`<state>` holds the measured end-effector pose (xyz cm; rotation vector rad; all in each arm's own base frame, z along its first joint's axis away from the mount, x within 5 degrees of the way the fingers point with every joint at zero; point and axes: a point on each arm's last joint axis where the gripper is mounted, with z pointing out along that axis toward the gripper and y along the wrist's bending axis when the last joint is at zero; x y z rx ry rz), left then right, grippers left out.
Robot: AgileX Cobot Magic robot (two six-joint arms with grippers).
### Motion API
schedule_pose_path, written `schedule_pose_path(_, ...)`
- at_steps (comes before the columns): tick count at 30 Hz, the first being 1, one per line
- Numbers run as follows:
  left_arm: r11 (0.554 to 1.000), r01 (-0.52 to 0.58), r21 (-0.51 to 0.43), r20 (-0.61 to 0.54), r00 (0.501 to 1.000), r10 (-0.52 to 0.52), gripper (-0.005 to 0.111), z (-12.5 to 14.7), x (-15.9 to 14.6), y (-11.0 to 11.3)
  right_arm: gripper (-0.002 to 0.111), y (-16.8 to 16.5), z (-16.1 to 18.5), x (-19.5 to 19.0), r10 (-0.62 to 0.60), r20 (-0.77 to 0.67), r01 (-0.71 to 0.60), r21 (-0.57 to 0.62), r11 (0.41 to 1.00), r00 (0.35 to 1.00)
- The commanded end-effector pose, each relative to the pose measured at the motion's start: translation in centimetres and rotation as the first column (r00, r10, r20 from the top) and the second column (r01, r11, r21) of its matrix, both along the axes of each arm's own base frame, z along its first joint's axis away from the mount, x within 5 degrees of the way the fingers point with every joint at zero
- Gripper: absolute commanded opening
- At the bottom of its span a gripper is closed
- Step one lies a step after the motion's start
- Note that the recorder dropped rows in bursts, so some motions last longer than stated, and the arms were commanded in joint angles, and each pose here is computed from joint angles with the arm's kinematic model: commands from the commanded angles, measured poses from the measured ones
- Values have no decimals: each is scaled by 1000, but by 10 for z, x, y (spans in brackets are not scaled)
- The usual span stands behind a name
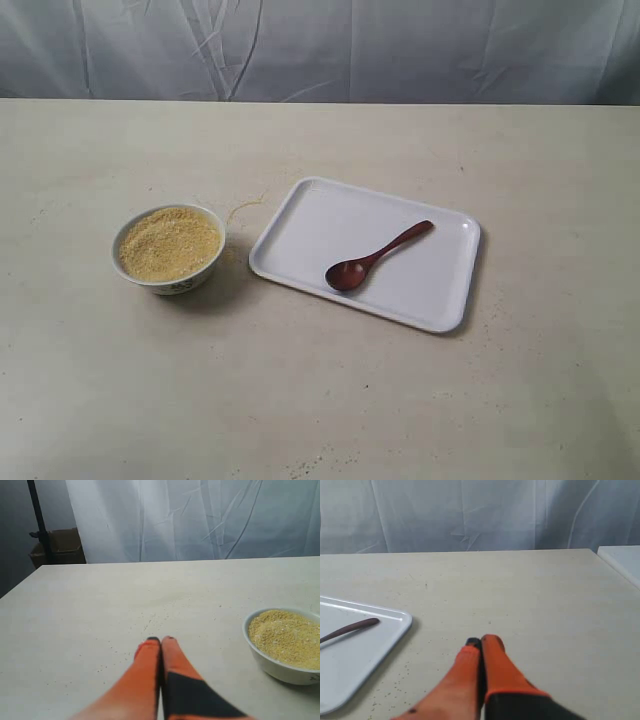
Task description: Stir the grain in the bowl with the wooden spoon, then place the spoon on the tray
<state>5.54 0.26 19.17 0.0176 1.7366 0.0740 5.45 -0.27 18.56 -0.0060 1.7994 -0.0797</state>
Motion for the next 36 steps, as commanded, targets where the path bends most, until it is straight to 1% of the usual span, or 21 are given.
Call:
schedule_pose_path(1,1000,-1,0,13,1000,1,0,0,0,0,0,0,0,0,0,11,0,-1,1000,1000)
schedule_pose_path(30,1000,-1,0,13,1000,1,0,0,0,0,0,0,0,0,0,11,0,-1,1000,1000)
schedule_pose_path(36,1000,30,0,13,999,-30,0,0,0,-2,0,0,0,0,0,11,0,-1,1000,1000)
